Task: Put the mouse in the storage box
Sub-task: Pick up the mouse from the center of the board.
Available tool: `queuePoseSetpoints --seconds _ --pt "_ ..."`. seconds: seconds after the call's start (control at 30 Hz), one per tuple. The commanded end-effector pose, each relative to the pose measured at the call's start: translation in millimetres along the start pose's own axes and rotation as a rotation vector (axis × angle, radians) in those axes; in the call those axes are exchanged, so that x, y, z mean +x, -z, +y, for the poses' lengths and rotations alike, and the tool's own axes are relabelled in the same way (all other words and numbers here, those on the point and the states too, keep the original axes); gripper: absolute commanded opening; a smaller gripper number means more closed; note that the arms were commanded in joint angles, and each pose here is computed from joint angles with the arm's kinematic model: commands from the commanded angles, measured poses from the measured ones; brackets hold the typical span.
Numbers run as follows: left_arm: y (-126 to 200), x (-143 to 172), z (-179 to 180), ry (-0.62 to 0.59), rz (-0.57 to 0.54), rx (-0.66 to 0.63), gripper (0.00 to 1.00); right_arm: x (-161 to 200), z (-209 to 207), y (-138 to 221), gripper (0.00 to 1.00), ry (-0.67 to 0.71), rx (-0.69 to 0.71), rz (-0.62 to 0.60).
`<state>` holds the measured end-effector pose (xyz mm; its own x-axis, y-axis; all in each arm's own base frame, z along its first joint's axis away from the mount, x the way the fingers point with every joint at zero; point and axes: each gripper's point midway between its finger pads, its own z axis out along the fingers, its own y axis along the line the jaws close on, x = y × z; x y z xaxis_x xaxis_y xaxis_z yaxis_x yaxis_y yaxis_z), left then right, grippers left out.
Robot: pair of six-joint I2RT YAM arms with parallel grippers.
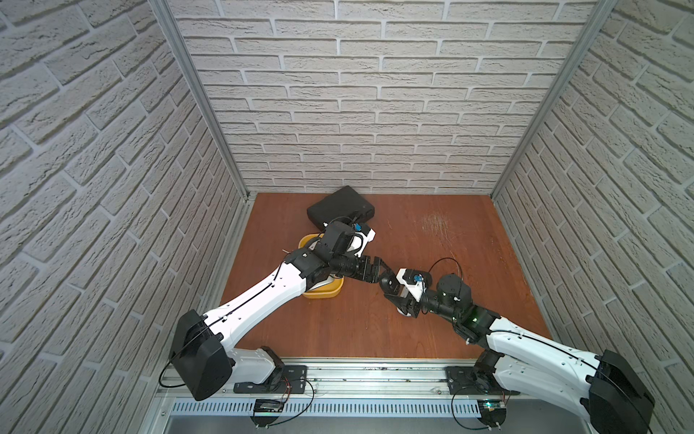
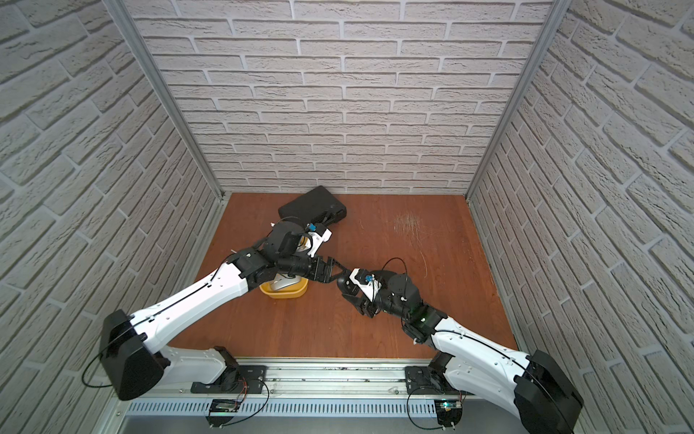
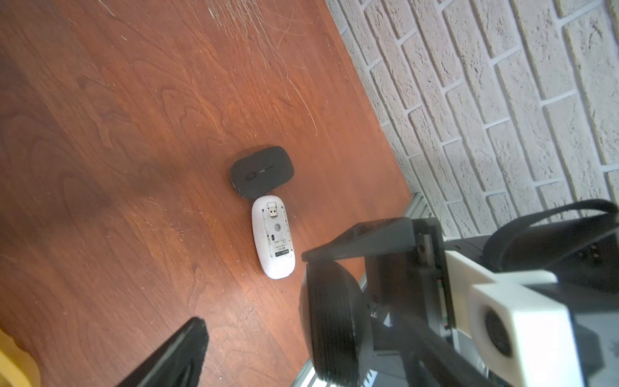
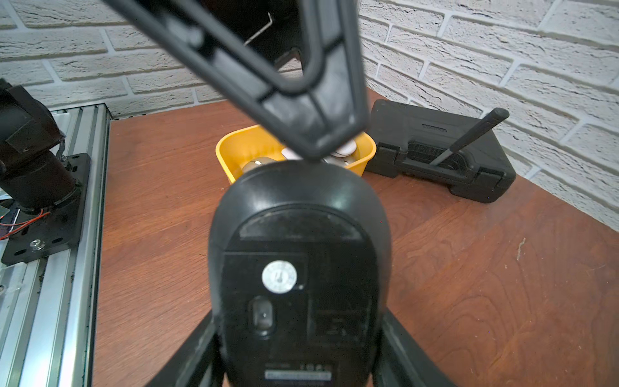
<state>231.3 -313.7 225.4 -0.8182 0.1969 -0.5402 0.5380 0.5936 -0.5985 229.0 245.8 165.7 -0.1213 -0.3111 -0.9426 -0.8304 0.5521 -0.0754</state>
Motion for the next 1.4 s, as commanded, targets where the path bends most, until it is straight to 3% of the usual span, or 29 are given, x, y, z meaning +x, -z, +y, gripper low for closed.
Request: queuePoseSetpoints --seconds 0.0,0.33,0.73,0.93,1.1,1.17,1.27,1.37 --pt "-5.8 -8.5 -12.0 -0.011 -0.025 0.037 0.90 -30.7 -2.0 1.1 0.22 0.052 0.009 -0.090" --pt "-37.0 11.6 -18.3 0.041 0.045 0.108 0.78 -30.5 -0.1 -0.9 0.22 0.071 0.003 -0.084" --pt "-44.7 25.7 -20.9 0.036 0.088 0.113 0.59 -28.7 0.4 -4.4 0.22 0.076 -0.003 -0.070" --pt "-45.5 25.0 -22.3 0.037 0.095 0.118 0.33 -28.5 1.1 -5.5 0.22 0.073 -0.007 -0.065" --pt "-46.2 23.1 -22.3 0.038 0.096 0.115 0.23 -31.6 1.0 -6.8 0.23 0.072 -0.012 -0.068" --pt "-45.4 21.3 -22.3 0.035 0.090 0.113 0.20 -31.6 0.7 -7.3 0.30 0.068 -0.012 -0.067" --pt "-40.7 14.4 -18.5 0.038 0.063 0.100 0.16 -30.1 -1.3 -8.1 0.54 0.057 0.000 -0.065" --pt "-31.8 5.4 -8.7 0.051 0.020 0.088 0.14 -29.2 -4.9 -8.9 0.68 0.040 0.020 -0.063"
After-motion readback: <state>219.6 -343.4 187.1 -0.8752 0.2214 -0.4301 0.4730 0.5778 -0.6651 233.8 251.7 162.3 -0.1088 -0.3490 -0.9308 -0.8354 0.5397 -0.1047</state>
